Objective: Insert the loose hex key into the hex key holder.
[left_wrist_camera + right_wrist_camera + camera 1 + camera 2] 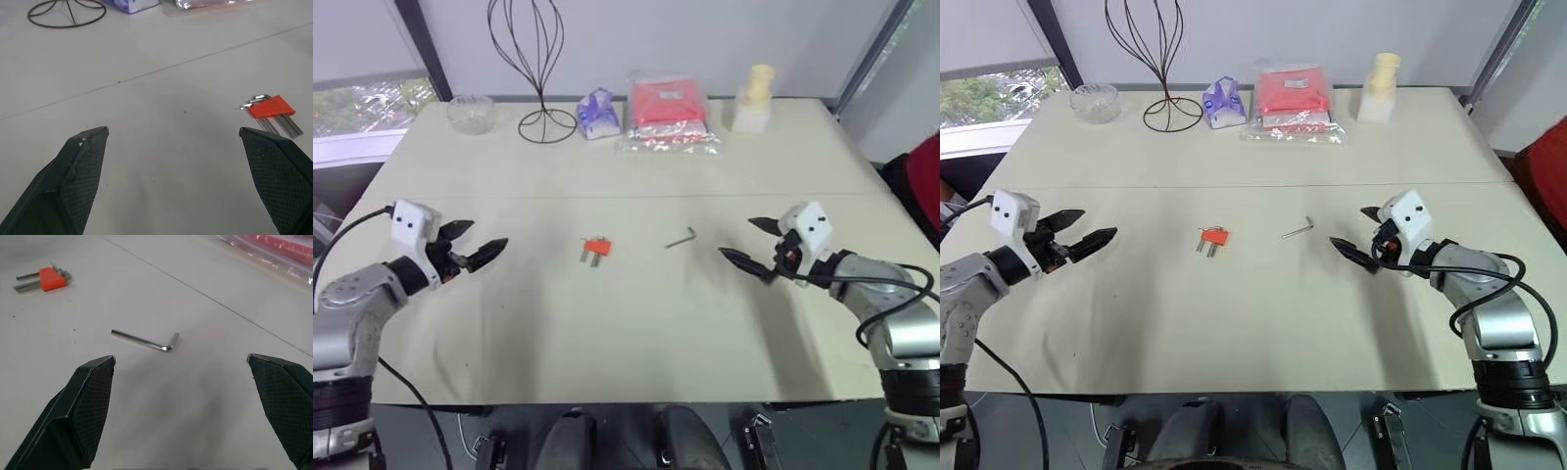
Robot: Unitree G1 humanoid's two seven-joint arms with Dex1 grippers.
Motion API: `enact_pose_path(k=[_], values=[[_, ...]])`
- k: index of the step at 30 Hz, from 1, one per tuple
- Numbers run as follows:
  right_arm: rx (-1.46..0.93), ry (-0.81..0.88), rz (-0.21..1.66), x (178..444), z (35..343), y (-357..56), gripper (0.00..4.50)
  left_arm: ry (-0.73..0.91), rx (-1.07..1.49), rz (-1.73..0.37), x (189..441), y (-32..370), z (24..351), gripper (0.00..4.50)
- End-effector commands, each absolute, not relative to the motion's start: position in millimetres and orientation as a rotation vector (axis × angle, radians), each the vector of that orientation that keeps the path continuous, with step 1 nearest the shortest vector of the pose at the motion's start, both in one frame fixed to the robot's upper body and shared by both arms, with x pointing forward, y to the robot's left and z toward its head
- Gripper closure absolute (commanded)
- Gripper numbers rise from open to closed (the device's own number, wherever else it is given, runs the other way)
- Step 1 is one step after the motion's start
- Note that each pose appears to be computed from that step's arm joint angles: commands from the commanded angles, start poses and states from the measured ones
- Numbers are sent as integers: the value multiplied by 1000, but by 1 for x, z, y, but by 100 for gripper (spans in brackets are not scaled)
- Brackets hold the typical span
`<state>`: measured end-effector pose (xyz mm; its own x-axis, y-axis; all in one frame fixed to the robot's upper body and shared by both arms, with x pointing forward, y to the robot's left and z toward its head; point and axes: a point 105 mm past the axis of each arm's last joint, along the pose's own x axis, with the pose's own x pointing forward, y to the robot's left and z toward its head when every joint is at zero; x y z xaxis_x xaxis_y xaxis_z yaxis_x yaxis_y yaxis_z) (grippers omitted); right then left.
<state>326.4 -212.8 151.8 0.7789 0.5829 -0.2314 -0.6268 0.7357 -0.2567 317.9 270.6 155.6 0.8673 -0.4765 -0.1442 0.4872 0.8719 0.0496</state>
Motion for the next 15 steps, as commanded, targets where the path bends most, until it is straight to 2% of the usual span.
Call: enact_pose_path(k=[1, 15], values=[[-377, 93, 690, 328, 163, -210, 2, 74, 121, -498, 320, 277, 174, 0], [-413, 85, 730, 333, 163, -203, 2, 89, 129, -575, 322, 271, 173, 0]])
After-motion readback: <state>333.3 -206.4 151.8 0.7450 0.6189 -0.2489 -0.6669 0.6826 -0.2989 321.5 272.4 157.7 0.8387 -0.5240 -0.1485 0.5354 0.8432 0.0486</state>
